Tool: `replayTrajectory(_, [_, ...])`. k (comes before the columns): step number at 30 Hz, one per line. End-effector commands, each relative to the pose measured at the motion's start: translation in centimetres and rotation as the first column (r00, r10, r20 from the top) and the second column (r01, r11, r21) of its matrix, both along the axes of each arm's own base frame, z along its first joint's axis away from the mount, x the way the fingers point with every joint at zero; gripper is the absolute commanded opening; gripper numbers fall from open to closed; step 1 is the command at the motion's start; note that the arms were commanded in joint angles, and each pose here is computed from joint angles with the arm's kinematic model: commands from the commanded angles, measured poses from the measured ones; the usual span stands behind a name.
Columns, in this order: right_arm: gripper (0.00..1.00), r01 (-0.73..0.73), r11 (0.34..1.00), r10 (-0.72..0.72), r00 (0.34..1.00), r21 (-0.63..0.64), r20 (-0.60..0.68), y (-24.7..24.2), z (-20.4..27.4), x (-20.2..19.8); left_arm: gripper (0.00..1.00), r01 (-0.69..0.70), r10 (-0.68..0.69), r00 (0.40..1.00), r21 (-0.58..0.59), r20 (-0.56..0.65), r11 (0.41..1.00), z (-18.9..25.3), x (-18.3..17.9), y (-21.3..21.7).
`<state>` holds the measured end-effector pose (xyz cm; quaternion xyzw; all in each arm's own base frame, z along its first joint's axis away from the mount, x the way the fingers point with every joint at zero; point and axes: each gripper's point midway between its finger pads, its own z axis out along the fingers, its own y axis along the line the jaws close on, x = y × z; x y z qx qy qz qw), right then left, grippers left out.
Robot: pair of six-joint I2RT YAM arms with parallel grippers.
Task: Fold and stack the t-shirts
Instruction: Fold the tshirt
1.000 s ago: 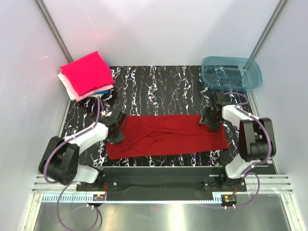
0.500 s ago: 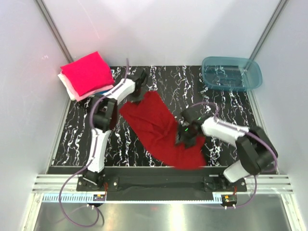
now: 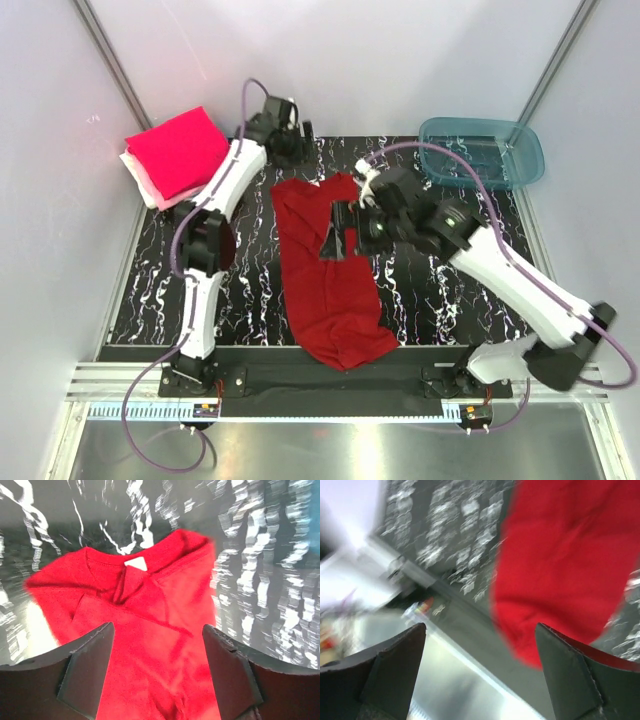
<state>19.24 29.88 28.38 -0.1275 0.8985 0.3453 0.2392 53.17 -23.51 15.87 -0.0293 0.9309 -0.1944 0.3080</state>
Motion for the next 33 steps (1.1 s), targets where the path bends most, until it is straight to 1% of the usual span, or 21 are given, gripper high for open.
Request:
replayTrajectory(1, [0.96, 0.13, 0.942, -0.115, 0.991, -0.31, 0.068, -2.1, -6.4, 6.6, 0.78, 0.009, -0.006, 0.984, -0.016, 0.179, 1.0, 12.6, -3.7, 2.7])
replayTrajectory(2, [0.93, 0.179, 0.914, -0.151, 0.983, -0.363, 0.103, -2.4, -7.2, 9.4, 0.82, -0.003, 0.002, 0.983, 0.008, 0.185, 1.0, 14.0, -6.0, 4.1])
replayTrajectory(4, [0.91, 0.192, 0.897, -0.153, 0.98, -0.399, 0.127, -2.0, -8.3, 11.5, 0.82, -0.027, 0.019, 0.982, 0.04, 0.188, 0.999, 14.7, -8.4, 5.7])
replayTrajectory(5, [0.9, 0.204, 0.882, -0.156, 0.977, -0.425, 0.145, -1.9, -8.8, 12.7, 0.82, -0.029, 0.019, 0.992, 0.084, 0.124, 0.996, 12.1, -10.2, 6.6])
replayTrajectory(6, [0.88, 0.194, 0.867, -0.137, 0.979, -0.459, 0.153, -1.1, -10.1, 14.3, 0.82, -0.045, 0.031, 0.986, 0.08, 0.166, 0.996, 14.0, -12.5, 7.7])
replayTrajectory(7, [0.87, 0.193, 0.854, -0.136, 0.979, -0.484, 0.151, -0.9, -10.8, 15.2, 0.82, -0.052, 0.037, 0.987, 0.09, 0.159, 0.995, 13.6, -13.9, 8.4])
replayTrajectory(8, [0.87, 0.201, 0.834, -0.14, 0.978, -0.514, 0.155, -0.9, -11.6, 16.1, 0.82, -0.044, 0.034, 0.996, 0.125, 0.087, 0.991, 10.3, -16.1, 9.2])
replayTrajectory(9, [0.87, 0.194, 0.807, -0.14, 0.981, -0.558, 0.138, -0.5, -13.3, 17.3, 0.82, -0.083, 0.065, 0.988, 0.128, 0.141, 0.988, 11.9, -18.3, 10.7])
replayTrajectory(10, [0.86, 0.198, 0.792, -0.148, 0.98, -0.578, 0.132, -0.6, -14.0, 17.9, 0.82, -0.09, 0.077, 0.993, 0.16, 0.085, 0.983, 9.0, -20.4, 11.6])
replayTrajectory(11, [0.86, 0.202, 0.798, -0.147, 0.979, -0.568, 0.143, 0.1, -13.9, 18.8, 0.82, -0.097, 0.082, 0.992, 0.16, 0.096, 0.982, 8.7, -21.7, 12.2])
replayTrajectory(12, [0.85, 0.183, 0.782, -0.141, 0.983, -0.596, 0.116, 0.4, -16.1, 19.3, 0.82, -0.113, 0.09, 0.983, 0.14, 0.158, 0.984, 10.2, -23.6, 13.0])
replayTrajectory(14, [0.83, 0.17, 0.795, -0.13, 0.985, -0.583, 0.11, 1.6, -16.7, 20.1, 0.83, -0.118, 0.087, 0.979, 0.163, 0.186, 0.98, 9.6, -27.1, 14.8])
replayTrajectory(15, [0.82, 0.151, 0.784, -0.124, 0.988, -0.601, 0.086, 1.9, -18.6, 20.4, 0.83, -0.142, 0.103, 0.973, 0.188, 0.204, 0.972, 9.7, -28.0, 15.8])
replayTrajectory(17, [0.8, 0.152, 0.793, -0.123, 0.988, -0.59, 0.09, 2.8, -19.1, 21.4, 0.85, -0.151, 0.096, 0.966, 0.221, 0.241, 0.963, 9.7, -29.7, 17.2])
replayTrajectory(19, [0.79, 0.132, 0.777, -0.123, 0.991, -0.615, 0.056, 3.2, -21.6, 21.7, 0.87, -0.167, 0.092, 0.937, 0.202, 0.337, 0.965, 11.1, -31.1, 18.0])
replayTrajectory(20, [0.79, 0.136, 0.779, -0.133, 0.99, -0.612, 0.051, 3.6, -22.6, 22.5, 0.92, -0.174, 0.087, 0.912, 0.186, 0.4, 0.967, 12.1, -32.0, 18.4])
replayTrajectory(23, [0.78, 0.142, 0.795, -0.145, 0.988, -0.589, 0.043, 4.5, -23.3, 23.7, 0.95, -0.195, 0.108, 0.874, 0.138, 0.474, 0.971, 13.2, -33.1, 18.9])
replayTrajectory(24, [0.78, 0.138, 0.783, -0.161, 0.987, -0.606, 0.016, 3.9, -25.4, 24.2, 0.94, -0.239, 0.146, 0.863, 0.136, 0.484, 0.961, 13.3, -33.3, 19.7])
replayTrajectory(28, [0.76, 0.148, 0.843, -0.223, 0.971, -0.517, -0.087, 3.2, -26.8, 26.4, 0.94, -0.312, 0.225, 0.833, 0.093, 0.505, 0.946, 12.2, -34.3, 20.8])
replayTrajectory(31, [0.75, 0.223, 0.882, -0.296, 0.947, -0.415, -0.12, 2.0, -26.6, 29.4, 0.94, -0.312, 0.242, 0.8, 0.036, 0.548, 0.949, 11.9, -34.7, 20.8])
replayTrajectory(33, [0.74, 0.274, 0.887, -0.337, 0.934, -0.371, -0.119, 1.2, -26.9, 31.4, 0.94, -0.319, 0.253, 0.778, 0.014, 0.574, 0.948, 12.5, -35.1, 21.0])
